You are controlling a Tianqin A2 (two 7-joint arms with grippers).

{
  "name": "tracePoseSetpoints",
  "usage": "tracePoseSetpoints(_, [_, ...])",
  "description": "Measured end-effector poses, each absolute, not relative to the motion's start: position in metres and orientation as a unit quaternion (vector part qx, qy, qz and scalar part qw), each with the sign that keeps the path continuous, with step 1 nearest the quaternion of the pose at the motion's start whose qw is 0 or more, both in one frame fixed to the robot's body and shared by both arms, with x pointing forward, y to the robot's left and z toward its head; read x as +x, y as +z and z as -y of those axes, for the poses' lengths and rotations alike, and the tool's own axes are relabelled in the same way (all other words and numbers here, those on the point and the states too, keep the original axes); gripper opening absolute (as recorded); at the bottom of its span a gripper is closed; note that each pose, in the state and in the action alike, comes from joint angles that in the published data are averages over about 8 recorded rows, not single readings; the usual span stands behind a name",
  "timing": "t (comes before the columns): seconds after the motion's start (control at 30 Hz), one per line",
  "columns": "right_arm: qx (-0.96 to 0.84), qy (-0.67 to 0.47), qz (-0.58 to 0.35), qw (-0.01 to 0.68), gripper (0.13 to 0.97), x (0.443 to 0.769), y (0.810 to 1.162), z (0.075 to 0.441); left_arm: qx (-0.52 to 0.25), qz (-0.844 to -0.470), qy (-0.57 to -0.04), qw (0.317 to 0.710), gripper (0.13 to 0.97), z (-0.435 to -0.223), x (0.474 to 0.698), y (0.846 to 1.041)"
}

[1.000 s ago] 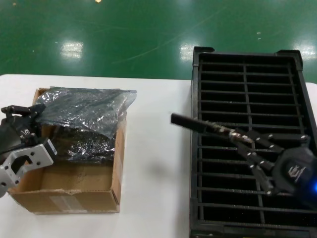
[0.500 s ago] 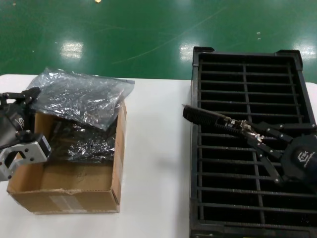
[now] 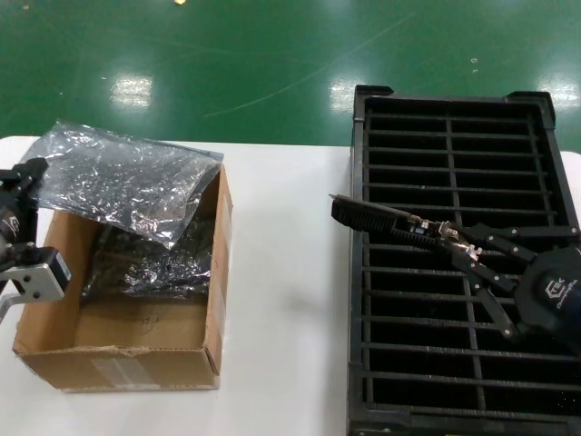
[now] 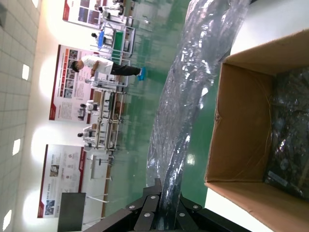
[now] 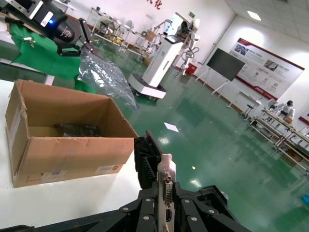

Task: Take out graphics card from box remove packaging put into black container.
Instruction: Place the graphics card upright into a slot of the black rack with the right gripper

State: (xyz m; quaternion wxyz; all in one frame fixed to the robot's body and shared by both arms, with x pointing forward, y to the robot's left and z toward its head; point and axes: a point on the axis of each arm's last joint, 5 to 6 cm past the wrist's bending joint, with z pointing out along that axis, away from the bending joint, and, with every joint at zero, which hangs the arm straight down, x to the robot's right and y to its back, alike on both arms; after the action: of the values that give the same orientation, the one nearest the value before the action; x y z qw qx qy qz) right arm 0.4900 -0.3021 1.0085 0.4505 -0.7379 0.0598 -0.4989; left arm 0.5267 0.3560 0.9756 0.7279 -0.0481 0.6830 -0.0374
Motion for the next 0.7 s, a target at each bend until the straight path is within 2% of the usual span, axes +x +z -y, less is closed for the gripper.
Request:
tracePoseSetpoints(0.23, [-0.731,-0.504,-0.058,0.457,0.187,0.498,1.012,0.297,-0.039,-0.682,-0.028,0.730,0.139,-0.354,0.527,0.975])
tracePoseSetpoints(0.53, [-0.701,-0.533,-0.061,0.471,0.187,0.520,1.033,0.293,-0.034,-0.682,-0.025,0.730,0.139,-0.302,0.523,0.949])
tracePoseSetpoints(0.7, [-0.690,-0.543,-0.067,0.475,0.187,0.527,1.047,0.296,-0.033,-0.681,-0.023,0.731,0.139,-0.289,0.522,0.945])
